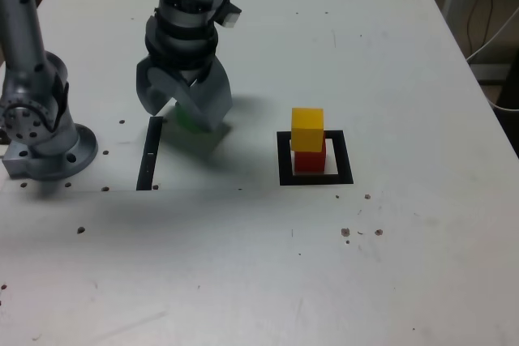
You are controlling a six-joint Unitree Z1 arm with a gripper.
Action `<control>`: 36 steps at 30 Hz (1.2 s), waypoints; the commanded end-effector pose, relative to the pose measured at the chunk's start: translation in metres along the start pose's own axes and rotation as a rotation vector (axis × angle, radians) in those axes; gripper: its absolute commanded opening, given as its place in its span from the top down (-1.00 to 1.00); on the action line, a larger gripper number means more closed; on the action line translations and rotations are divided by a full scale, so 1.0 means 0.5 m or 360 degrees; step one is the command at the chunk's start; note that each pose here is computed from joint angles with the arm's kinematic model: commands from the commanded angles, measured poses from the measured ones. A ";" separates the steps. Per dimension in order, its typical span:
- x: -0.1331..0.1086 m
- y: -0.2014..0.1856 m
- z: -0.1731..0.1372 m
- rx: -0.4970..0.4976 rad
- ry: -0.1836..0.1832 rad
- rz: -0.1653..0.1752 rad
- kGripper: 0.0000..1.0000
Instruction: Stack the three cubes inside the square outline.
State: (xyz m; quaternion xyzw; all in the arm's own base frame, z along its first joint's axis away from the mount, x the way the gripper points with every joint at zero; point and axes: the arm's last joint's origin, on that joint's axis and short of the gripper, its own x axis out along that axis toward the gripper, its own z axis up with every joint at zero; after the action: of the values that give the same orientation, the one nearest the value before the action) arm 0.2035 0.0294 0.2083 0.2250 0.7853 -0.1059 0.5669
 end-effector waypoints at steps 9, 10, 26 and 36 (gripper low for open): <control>0.007 0.001 0.005 -0.0011 -0.0004 0.0015 -0.39; 0.007 0.001 0.005 -0.0011 -0.0004 0.0017 -0.36; 0.006 0.002 0.006 -0.0001 -0.0039 0.0045 0.07; -0.002 0.003 0.002 -0.0004 -0.0042 0.0062 0.34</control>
State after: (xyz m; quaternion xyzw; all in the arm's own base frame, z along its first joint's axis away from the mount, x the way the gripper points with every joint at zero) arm 0.2056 0.0304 0.2054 0.2352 0.7768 -0.0984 0.5759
